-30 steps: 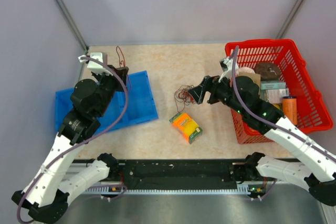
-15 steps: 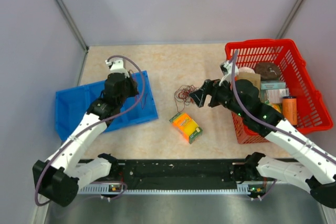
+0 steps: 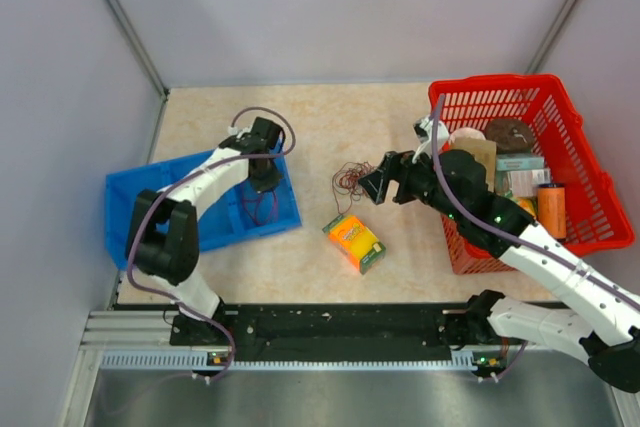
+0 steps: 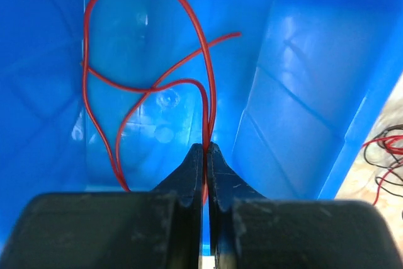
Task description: Untangle the cables
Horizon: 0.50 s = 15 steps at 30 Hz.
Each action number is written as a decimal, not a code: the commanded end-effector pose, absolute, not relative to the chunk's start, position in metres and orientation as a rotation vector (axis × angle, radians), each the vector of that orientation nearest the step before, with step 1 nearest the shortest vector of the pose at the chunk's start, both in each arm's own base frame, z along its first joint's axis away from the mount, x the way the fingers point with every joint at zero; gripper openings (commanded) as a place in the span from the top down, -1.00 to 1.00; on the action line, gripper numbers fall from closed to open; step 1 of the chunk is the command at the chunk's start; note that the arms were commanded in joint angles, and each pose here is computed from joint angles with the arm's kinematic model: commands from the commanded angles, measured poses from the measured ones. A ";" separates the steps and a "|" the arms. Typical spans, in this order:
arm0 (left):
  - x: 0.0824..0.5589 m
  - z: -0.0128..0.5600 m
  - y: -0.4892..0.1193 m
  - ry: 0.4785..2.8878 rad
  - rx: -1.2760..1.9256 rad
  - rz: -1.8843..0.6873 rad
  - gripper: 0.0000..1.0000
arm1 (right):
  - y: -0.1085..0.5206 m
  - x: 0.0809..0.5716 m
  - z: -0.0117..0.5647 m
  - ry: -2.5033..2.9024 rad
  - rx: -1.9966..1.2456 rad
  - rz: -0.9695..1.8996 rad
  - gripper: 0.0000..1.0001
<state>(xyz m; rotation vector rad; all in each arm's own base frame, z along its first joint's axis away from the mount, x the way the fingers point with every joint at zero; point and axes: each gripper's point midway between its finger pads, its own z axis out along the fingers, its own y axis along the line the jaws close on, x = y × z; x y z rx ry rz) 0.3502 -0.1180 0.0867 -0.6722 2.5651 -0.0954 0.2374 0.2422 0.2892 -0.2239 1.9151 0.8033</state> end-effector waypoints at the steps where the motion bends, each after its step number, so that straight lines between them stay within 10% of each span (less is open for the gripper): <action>1: 0.347 0.087 -0.110 2.582 -0.786 0.085 1.00 | 0.244 0.243 0.289 1.895 -0.237 0.783 -0.72; 5: 0.348 0.097 -0.107 2.513 -0.798 0.037 0.86 | 0.245 0.245 0.280 1.915 -0.254 0.761 -0.72; 10: 0.338 0.144 -0.101 2.373 -0.763 -0.075 -0.18 | 0.248 0.252 0.263 1.956 -0.269 0.719 -0.72; 15: 0.325 0.209 -0.105 2.250 -0.621 -0.254 -0.23 | 0.258 0.259 0.247 2.008 -0.291 0.710 -0.72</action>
